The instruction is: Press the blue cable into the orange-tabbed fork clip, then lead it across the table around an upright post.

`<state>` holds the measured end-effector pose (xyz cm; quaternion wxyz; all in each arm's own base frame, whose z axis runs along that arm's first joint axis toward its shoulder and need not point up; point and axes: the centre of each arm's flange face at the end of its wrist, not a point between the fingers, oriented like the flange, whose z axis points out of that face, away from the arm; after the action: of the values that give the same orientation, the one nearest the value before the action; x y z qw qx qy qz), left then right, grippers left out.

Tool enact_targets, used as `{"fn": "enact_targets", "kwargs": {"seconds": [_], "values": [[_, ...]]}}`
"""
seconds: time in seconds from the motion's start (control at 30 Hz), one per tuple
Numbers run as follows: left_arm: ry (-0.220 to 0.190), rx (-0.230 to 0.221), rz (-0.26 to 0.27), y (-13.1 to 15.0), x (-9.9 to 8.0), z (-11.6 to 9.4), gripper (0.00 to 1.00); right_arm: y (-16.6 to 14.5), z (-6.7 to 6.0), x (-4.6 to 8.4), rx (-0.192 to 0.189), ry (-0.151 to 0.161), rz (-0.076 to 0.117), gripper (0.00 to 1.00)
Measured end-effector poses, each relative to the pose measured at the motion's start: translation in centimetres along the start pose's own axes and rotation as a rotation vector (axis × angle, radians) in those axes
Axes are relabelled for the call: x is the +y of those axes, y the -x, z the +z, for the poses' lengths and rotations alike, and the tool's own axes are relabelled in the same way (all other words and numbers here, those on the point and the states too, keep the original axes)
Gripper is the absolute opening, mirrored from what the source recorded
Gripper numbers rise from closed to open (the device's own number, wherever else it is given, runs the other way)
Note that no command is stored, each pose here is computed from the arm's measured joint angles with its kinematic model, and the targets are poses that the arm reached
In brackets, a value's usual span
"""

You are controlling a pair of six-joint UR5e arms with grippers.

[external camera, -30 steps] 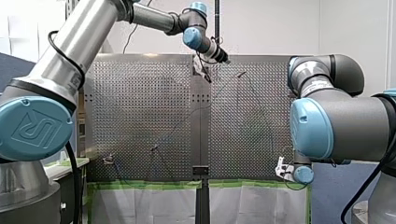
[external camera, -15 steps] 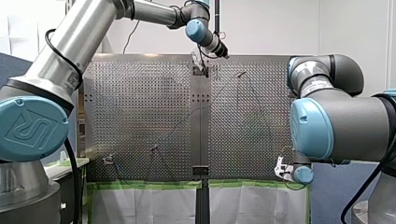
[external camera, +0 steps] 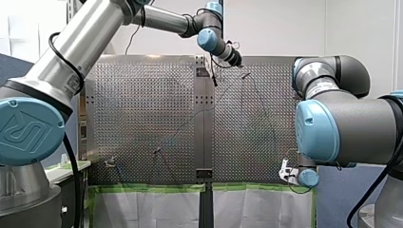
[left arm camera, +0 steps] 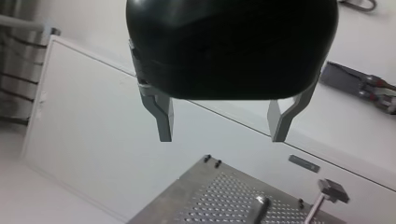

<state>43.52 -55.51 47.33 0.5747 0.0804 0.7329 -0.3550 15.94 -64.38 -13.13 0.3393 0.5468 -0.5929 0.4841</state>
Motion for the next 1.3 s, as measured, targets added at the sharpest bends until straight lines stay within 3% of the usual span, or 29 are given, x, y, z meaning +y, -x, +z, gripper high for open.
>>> {"fn": "enact_targets", "kwargs": {"seconds": [0.23,0.93,1.3], "values": [[-0.01,0.023,0.068,-2.0,0.4,1.2,1.0,0.0,0.0,0.1,0.0,0.001,0.0,0.0],[0.014,0.012,0.275,-2.1,0.6,1.4,1.0,-0.1,0.0,0.3,0.001,0.004,0.008,0.0],[0.11,0.029,0.399,-2.1,1.5,0.8,1.0,0.0,0.0,0.3,0.0,0.004,0.009,0.0]]}}
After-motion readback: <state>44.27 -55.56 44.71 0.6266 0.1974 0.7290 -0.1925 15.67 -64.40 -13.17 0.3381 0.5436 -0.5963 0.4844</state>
